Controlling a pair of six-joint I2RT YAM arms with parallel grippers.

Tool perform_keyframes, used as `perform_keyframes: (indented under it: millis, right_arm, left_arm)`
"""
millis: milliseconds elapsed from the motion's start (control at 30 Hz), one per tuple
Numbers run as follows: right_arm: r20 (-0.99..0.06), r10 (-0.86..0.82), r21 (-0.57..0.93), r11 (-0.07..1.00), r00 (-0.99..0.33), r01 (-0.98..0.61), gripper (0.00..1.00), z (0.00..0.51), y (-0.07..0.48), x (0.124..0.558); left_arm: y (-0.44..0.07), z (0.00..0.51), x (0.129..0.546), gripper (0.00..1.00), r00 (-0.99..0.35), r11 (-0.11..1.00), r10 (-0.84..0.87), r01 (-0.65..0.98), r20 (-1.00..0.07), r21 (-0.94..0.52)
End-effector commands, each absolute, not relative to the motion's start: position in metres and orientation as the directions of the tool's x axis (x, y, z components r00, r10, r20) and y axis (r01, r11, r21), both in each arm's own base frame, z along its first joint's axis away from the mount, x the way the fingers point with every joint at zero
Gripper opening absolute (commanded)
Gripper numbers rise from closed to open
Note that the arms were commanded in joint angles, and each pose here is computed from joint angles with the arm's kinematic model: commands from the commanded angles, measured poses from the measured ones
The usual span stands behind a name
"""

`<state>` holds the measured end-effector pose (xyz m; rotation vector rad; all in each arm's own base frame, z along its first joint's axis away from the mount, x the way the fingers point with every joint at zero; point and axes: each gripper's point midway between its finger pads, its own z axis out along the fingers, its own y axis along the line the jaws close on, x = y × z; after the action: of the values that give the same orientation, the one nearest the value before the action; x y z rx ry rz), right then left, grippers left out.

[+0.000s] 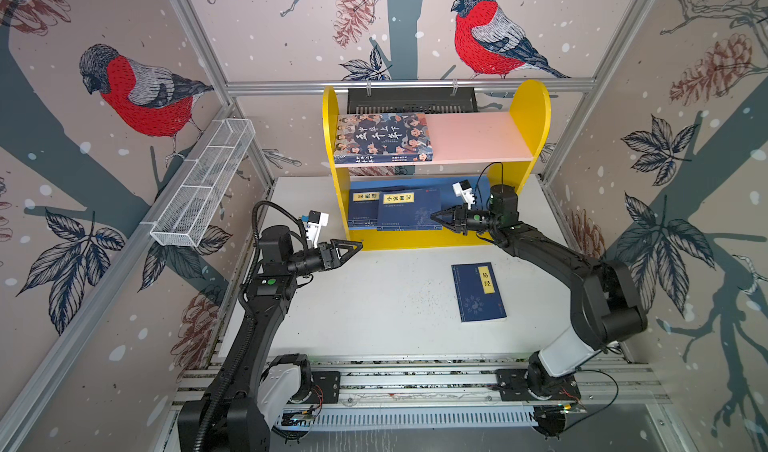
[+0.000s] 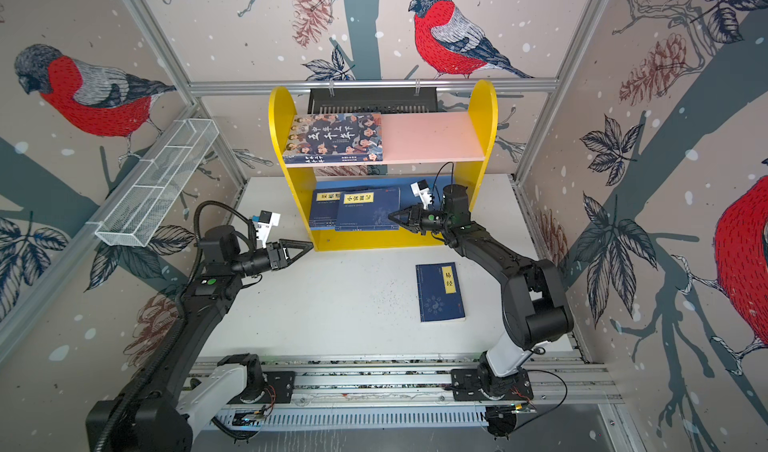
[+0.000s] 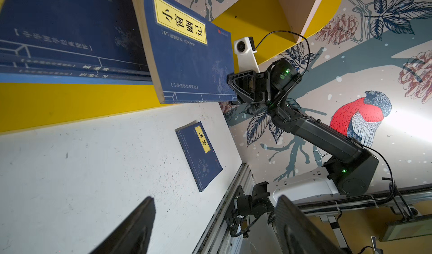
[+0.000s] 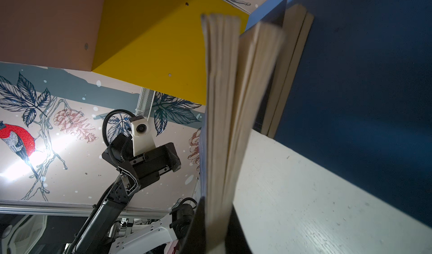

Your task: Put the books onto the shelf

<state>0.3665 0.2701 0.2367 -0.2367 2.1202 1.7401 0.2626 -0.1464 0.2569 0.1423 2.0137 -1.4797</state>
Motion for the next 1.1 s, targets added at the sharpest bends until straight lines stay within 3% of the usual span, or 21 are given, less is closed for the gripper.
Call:
perform_keyframes:
  millis: [0, 500, 1067]
  right_arm:
    - [-0.441, 0.099, 0.891, 0.166, -0.892, -0.423, 0.01, 0.248, 0.276, 0.372]
    - [-0.412, 0.086, 0.907, 0.128, -0.907, -0.4, 0.01, 0.243, 0.295, 0.411]
    - [-0.339, 0.021, 0.916, 0.237, -0.94, -0.325, 0.01, 0.211, 0.312, 0.429]
  left_arm:
    - [-0.147, 0.265, 0.261, 0.81, -0.778, 0.347, -0.262, 0.475, -0.57, -0.808]
    - [-0.148, 0.266, 0.256, 0.81, -0.772, 0.335, -0.271, 0.484, -0.575, -0.808]
    - [-0.147, 0.266, 0.252, 0.81, -0.759, 0.333, -0.281, 0.496, -0.587, -0.802]
